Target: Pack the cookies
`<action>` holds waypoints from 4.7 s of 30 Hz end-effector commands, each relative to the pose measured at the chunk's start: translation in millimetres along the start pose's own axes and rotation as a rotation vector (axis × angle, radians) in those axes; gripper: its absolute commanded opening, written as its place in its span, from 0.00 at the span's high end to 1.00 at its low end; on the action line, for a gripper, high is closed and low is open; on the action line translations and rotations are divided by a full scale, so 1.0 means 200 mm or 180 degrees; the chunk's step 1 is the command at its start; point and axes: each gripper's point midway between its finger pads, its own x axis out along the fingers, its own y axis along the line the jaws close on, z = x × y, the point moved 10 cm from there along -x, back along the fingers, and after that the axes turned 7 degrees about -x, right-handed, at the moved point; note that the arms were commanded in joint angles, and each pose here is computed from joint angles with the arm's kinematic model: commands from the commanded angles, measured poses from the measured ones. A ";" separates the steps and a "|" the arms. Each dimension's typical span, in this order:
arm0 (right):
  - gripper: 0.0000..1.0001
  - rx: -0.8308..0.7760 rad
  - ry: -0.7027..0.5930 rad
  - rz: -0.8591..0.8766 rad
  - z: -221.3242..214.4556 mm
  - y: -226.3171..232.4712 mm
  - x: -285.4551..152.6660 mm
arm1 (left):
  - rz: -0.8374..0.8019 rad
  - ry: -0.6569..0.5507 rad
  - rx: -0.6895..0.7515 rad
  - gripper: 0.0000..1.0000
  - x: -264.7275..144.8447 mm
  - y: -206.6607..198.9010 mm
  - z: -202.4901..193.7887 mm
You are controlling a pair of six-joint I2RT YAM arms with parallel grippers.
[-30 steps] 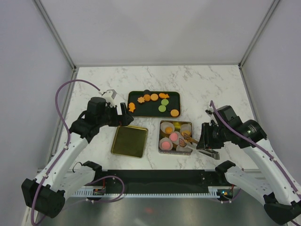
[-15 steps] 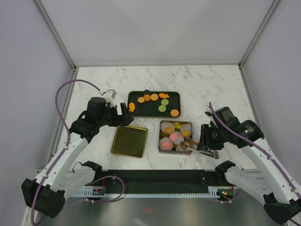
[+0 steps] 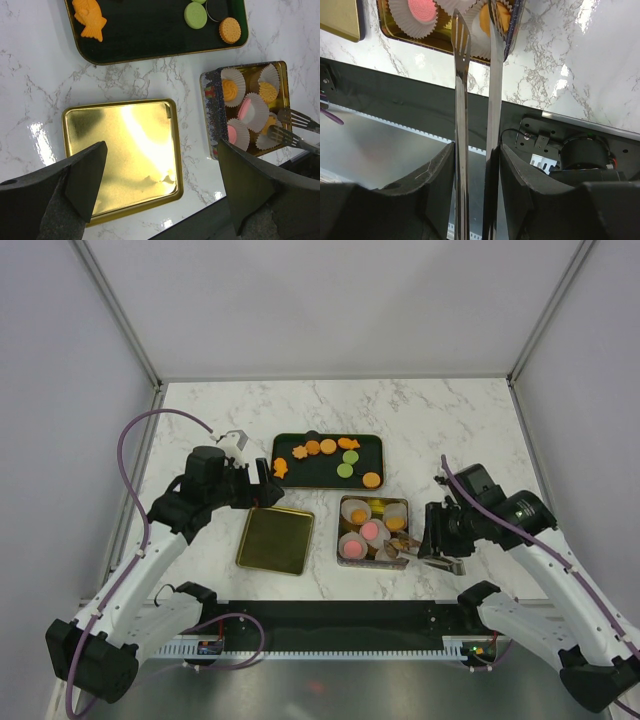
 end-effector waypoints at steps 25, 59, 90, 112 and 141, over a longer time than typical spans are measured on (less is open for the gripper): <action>0.54 0.0372 -0.1744 -0.0658 1.14 -0.31 0.21 | -0.0264 0.0069 -0.0001 0.00 0.03 -0.02 0.01; 0.24 0.1141 -0.1546 -0.1283 0.99 -0.75 0.80 | 0.0291 0.0133 -0.0130 0.00 0.13 0.06 0.00; 0.30 -0.0187 -0.1978 0.0334 0.80 -0.05 0.51 | 0.1660 0.0916 -0.1256 0.48 0.44 0.48 -0.18; 0.30 -0.0287 -0.1881 0.0552 0.82 0.00 0.53 | 0.1518 0.1385 -0.0812 0.98 0.40 0.44 -0.10; 0.32 -0.0750 -0.1305 0.1824 0.89 0.59 0.65 | 0.0170 0.0567 -0.0536 0.98 0.07 -0.05 0.22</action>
